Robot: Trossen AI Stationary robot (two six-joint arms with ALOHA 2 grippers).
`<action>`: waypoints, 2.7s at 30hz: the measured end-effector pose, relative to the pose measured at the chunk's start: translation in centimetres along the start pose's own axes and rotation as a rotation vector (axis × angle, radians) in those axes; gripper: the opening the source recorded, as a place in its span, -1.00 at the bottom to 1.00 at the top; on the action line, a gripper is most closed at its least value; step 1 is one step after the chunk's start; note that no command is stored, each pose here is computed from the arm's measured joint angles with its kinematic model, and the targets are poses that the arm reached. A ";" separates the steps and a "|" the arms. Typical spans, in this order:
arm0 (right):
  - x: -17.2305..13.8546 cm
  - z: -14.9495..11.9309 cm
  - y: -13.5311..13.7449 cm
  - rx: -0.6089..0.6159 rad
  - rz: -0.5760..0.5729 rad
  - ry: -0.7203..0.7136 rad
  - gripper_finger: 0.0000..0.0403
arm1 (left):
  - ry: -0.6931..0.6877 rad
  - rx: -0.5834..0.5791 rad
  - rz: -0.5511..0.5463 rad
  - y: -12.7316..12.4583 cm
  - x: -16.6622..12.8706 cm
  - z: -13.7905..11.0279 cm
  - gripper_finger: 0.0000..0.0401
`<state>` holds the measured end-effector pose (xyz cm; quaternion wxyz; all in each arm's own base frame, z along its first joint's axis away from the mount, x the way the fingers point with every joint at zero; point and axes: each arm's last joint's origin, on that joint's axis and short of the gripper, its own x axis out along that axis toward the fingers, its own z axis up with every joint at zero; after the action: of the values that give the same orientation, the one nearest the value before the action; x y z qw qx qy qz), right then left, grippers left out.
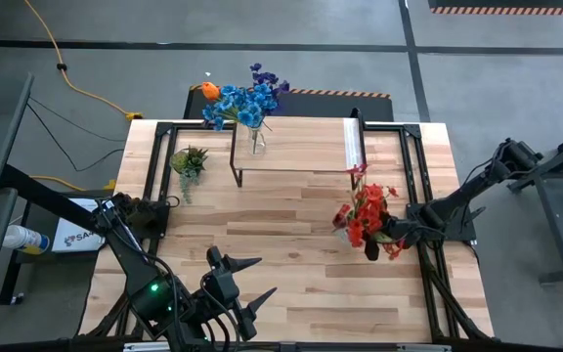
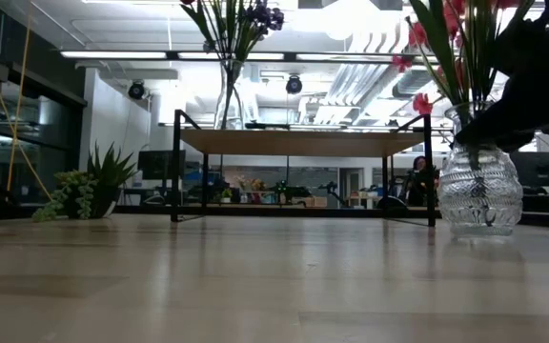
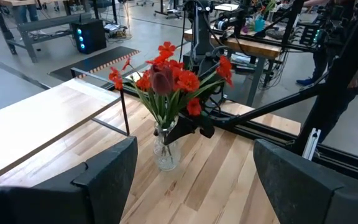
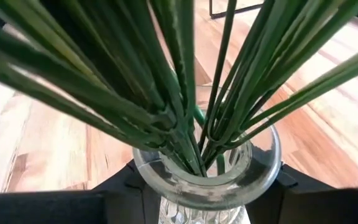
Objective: Pick and place flowers into a vace then onto a shelf
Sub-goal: Put the right flowers transparent vase on the shelf
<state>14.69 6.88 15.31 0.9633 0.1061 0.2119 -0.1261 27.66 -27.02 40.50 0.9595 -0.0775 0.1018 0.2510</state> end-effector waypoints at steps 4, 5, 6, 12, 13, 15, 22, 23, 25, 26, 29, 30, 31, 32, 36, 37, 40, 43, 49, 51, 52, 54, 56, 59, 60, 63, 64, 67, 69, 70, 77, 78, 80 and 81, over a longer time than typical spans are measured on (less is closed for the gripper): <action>-0.2 1.4 0.7 -0.032 0.018 -0.030 -0.23 | 0.000 0.000 0.000 0.0 0.0 0.0 0.76; -0.2 1.7 0.9 -0.046 0.020 -0.034 -0.23 | 0.000 0.000 0.000 0.0 0.0 0.0 0.76; -0.3 2.0 1.0 -0.059 0.022 -0.039 -0.23 | 0.000 0.000 0.000 0.0 0.0 0.0 0.76; -0.9 4.6 2.1 -0.117 0.013 -0.035 -0.23 | 0.013 0.000 -0.010 0.0 0.0 0.0 0.76; -1.1 5.1 2.2 -0.136 0.007 -0.025 -0.23 | 0.021 0.000 -0.017 0.0 0.0 -0.1 0.76; -1.5 6.3 2.6 -0.171 -0.004 -0.018 -0.23 | 0.028 0.000 -0.023 -0.1 0.0 -0.1 0.76; -3.5 11.0 3.4 -0.285 -0.065 -0.037 -0.23 | 0.047 0.000 -0.038 -0.1 0.0 -0.1 0.76; -3.8 11.6 3.5 -0.299 -0.073 -0.043 -0.23 | 0.051 0.000 -0.041 -0.1 0.0 -0.1 0.76; -4.3 12.7 3.5 -0.331 -0.104 -0.051 -0.23 | 0.070 0.001 -0.056 -0.2 0.0 -0.2 0.76; -4.6 13.3 3.4 -0.341 -0.117 -0.053 -0.23 | 0.076 0.010 -0.061 -0.2 0.0 -0.2 0.76; -5.4 14.9 2.8 -0.356 -0.155 -0.063 -0.23 | 0.101 0.058 -0.086 -0.2 0.0 -0.3 0.76; -5.7 15.5 2.5 -0.360 -0.172 -0.069 -0.23 | 0.112 0.071 -0.096 -0.3 0.0 -0.3 0.76; -6.0 16.0 2.1 -0.365 -0.188 -0.077 -0.23 | 0.123 0.081 -0.107 -0.3 0.0 -0.4 0.76; -6.4 16.5 1.7 -0.366 -0.199 -0.087 -0.23 | 0.132 0.083 -0.115 -0.3 0.0 -0.4 0.76; -7.9 18.4 0.2 -0.363 -0.239 -0.129 -0.23 | 0.142 0.079 -0.123 -0.3 0.0 -0.4 0.76; -8.3 18.9 -0.2 -0.359 -0.247 -0.141 -0.23 | 0.142 0.079 -0.123 -0.3 0.0 -0.4 0.76; -9.4 20.1 -1.2 -0.356 -0.269 -0.171 -0.23 | 0.142 0.079 -0.123 -0.3 0.0 -0.4 0.76; -10.3 21.2 -1.9 -0.367 -0.299 -0.197 -0.23 | 0.142 0.079 -0.123 -0.3 0.0 -0.4 0.76; -11.4 22.7 -2.6 -0.389 -0.339 -0.229 -0.23 | 0.142 0.079 -0.123 -0.3 0.0 -0.4 0.76; -11.4 22.9 -2.8 -0.389 -0.346 -0.232 -0.23 | 0.142 0.079 -0.123 -0.3 0.0 -0.4 0.76; -11.3 23.0 -2.9 -0.385 -0.341 -0.233 -0.23 | 0.142 0.079 -0.123 -0.3 0.0 -0.4 0.76; -11.2 23.2 -3.1 -0.373 -0.327 -0.242 -0.23 | 0.142 0.079 -0.123 -0.3 0.0 -0.4 0.76; -10.9 23.6 -3.3 -0.358 -0.325 -0.253 -0.23 | 0.142 0.079 -0.123 -0.3 0.0 -0.4 0.76; -10.2 24.2 -3.6 -0.342 -0.314 -0.275 -0.23 | 0.142 0.077 -0.123 -0.3 0.0 -0.4 0.76; -9.9 24.4 -3.8 -0.339 -0.310 -0.285 -0.23 | 0.142 0.076 -0.124 -0.4 0.0 -0.4 0.76; -8.9 25.2 -4.3 -0.339 -0.298 -0.304 -0.23 | 0.160 0.075 -0.141 -0.4 -0.1 -0.5 0.76; -8.4 25.4 -4.5 -0.338 -0.294 -0.303 -0.23 | 0.168 0.075 -0.147 -0.4 -0.1 -0.5 0.76; -6.8 26.0 -5.4 -0.330 -0.279 -0.293 -0.23 | 0.192 0.074 -0.169 -0.5 -0.1 -0.5 0.76; -5.8 26.3 -6.2 -0.319 -0.270 -0.285 -0.23 | 0.207 0.074 -0.181 -0.5 -0.1 -0.6 0.76; -5.4 26.4 -6.7 -0.314 -0.273 -0.279 -0.23 | 0.212 0.074 -0.186 -0.5 -0.1 -0.6 0.76; -3.0 27.0 -9.9 -0.264 -0.269 -0.254 -0.23 | 0.220 0.074 -0.193 -0.5 -0.1 -0.6 0.76; -2.8 27.0 -10.3 -0.251 -0.265 -0.252 -0.23 | 0.220 0.074 -0.193 -0.5 -0.1 -0.6 0.76; -2.3 27.1 -11.1 -0.232 -0.253 -0.244 -0.23 | 0.220 0.074 -0.193 -0.5 -0.1 -0.6 0.76; -2.1 27.1 -11.4 -0.223 -0.251 -0.240 -0.23 | 0.220 0.074 -0.193 -0.5 -0.1 -0.6 0.76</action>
<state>19.87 -10.44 38.55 0.9642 -0.0444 0.1198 -0.2324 27.73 -27.66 39.96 0.9644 -0.0784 0.2077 0.1438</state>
